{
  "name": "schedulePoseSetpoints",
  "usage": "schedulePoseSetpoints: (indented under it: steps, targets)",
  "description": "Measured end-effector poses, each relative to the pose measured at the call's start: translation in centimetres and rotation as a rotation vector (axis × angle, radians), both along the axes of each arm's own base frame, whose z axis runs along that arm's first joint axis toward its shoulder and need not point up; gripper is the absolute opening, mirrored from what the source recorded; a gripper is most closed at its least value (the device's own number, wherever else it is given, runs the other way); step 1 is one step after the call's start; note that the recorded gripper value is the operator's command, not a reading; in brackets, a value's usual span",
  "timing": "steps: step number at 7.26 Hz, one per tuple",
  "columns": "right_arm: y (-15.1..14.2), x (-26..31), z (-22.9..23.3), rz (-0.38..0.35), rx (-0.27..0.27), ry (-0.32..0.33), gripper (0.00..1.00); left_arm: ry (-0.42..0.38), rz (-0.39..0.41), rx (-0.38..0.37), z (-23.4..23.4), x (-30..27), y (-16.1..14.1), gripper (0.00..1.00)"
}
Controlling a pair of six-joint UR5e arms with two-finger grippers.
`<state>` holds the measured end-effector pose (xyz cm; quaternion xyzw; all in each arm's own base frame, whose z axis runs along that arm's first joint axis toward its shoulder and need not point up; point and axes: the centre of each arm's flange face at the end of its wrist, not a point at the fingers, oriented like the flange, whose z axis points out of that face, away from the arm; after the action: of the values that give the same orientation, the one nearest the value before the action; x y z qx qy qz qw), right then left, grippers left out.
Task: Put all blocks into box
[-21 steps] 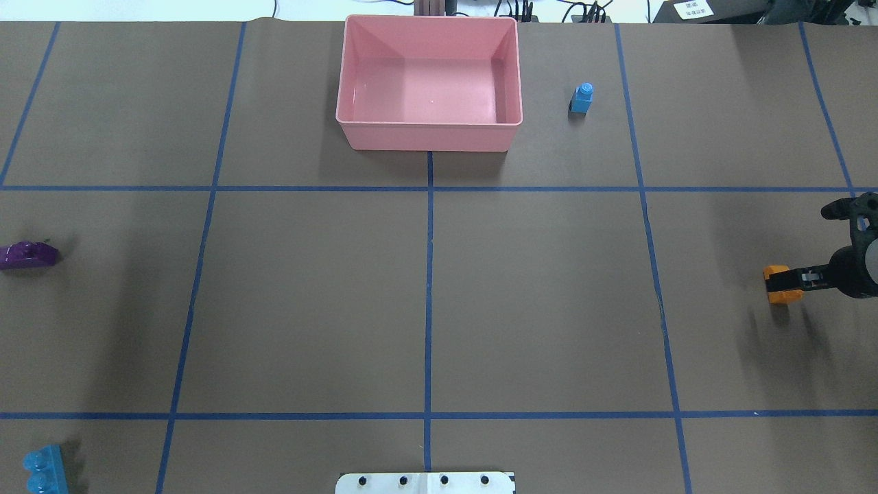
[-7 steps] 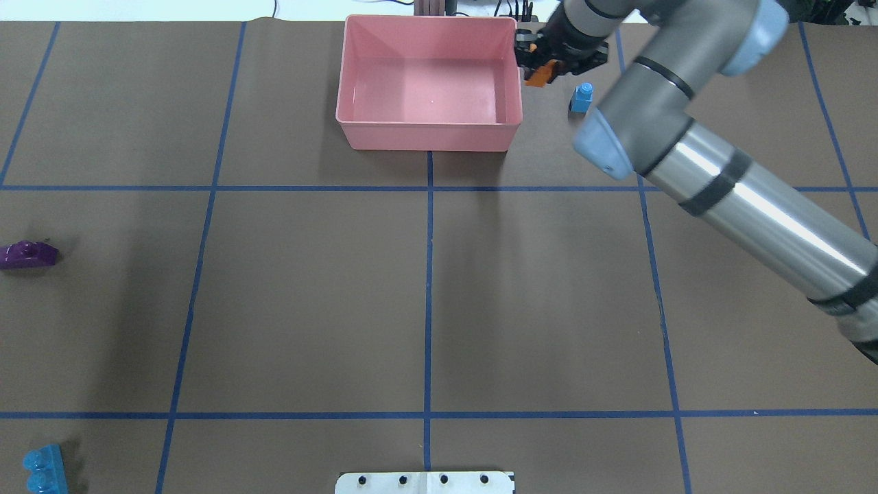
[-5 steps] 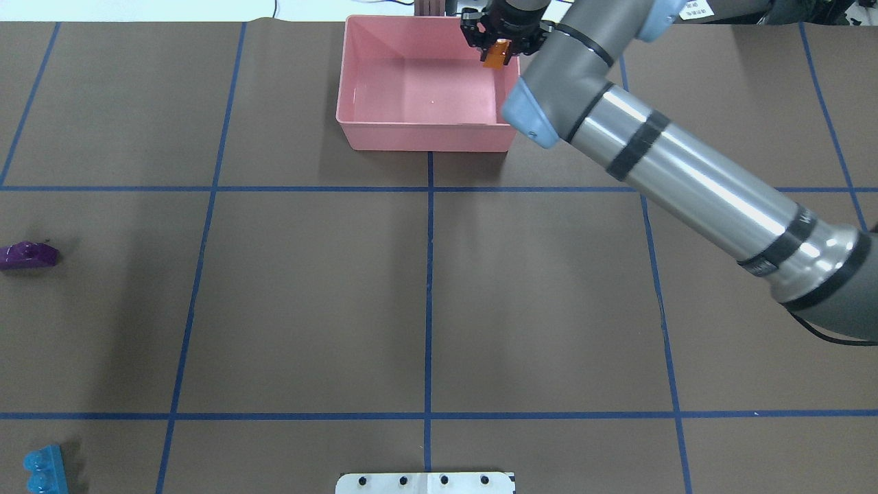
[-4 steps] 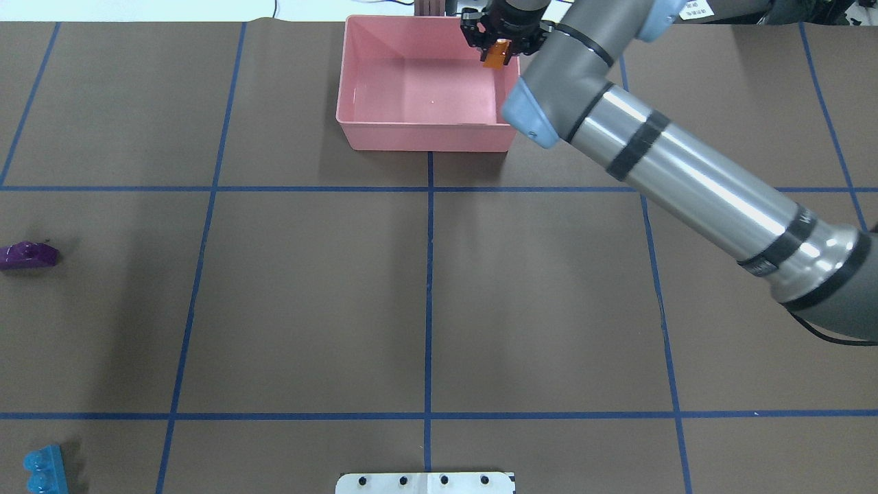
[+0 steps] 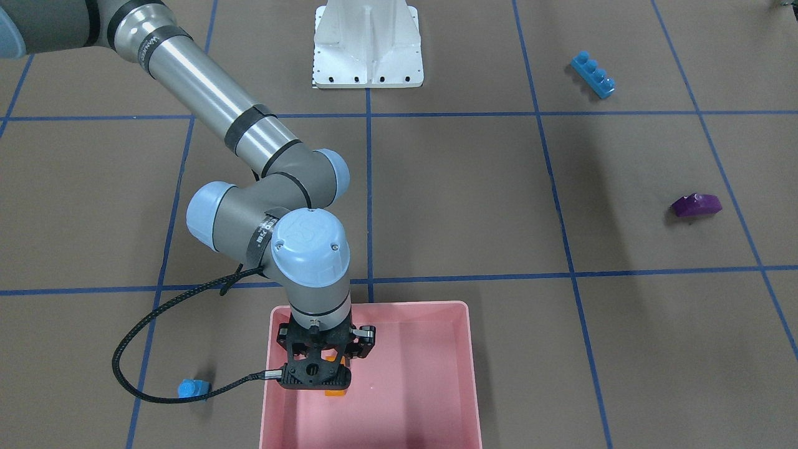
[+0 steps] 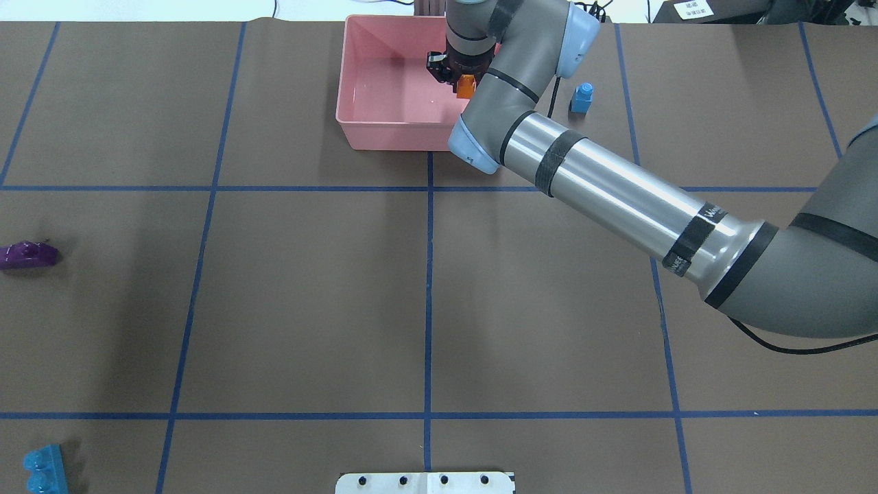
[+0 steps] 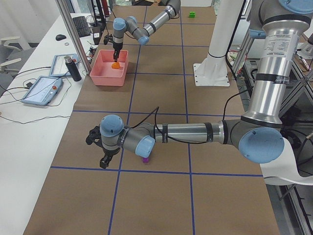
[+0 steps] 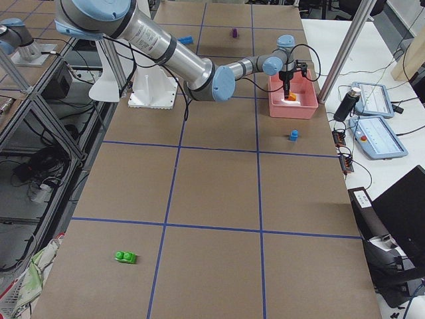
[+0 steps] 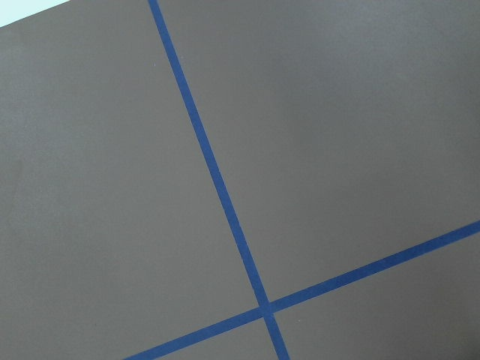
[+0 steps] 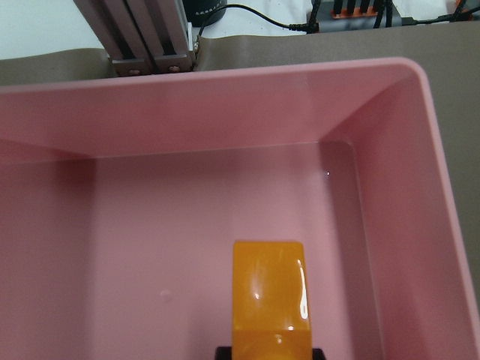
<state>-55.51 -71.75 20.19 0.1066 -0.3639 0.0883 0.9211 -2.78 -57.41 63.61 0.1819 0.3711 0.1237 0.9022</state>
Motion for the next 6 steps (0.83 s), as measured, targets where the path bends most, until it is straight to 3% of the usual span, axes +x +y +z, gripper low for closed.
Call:
schedulePoseSetpoints:
  steps: [3, 6]
  targets:
    - [-2.0, 4.8, -3.0, -0.014, -0.008, -0.045, 1.00, 0.006, 0.063, 0.063, -2.5, 3.8, 0.0, 1.00]
    - [-1.0, 15.0, -6.7, -0.108, -0.008, -0.008, 1.00, 0.030, 0.168, 0.157, -2.7, 10.1, 3.7, 1.00]
